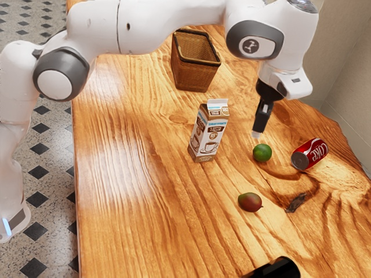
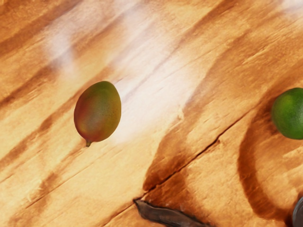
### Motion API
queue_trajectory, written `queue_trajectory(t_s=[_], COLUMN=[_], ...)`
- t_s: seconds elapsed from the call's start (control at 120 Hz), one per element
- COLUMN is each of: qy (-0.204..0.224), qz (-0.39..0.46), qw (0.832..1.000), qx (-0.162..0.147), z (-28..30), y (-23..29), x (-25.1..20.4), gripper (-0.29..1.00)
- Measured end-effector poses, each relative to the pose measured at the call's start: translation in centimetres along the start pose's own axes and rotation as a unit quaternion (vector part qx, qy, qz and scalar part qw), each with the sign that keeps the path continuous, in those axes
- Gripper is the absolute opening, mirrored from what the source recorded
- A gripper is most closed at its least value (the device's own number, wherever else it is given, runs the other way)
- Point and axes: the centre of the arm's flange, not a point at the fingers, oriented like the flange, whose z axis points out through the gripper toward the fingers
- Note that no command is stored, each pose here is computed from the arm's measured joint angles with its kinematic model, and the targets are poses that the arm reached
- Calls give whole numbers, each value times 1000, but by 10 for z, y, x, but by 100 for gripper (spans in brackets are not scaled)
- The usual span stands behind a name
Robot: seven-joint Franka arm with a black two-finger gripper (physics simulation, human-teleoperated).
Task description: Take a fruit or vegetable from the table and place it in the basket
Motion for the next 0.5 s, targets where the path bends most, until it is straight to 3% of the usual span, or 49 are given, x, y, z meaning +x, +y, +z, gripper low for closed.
queue_trajectory(t_s=[0.25,0.5], qy=[-7,-53], qz=[16,25], qw=[1000,996], qx=[-15,-72], z=[46,143], y=[5,28], x=[23,19], gripper=[68,68])
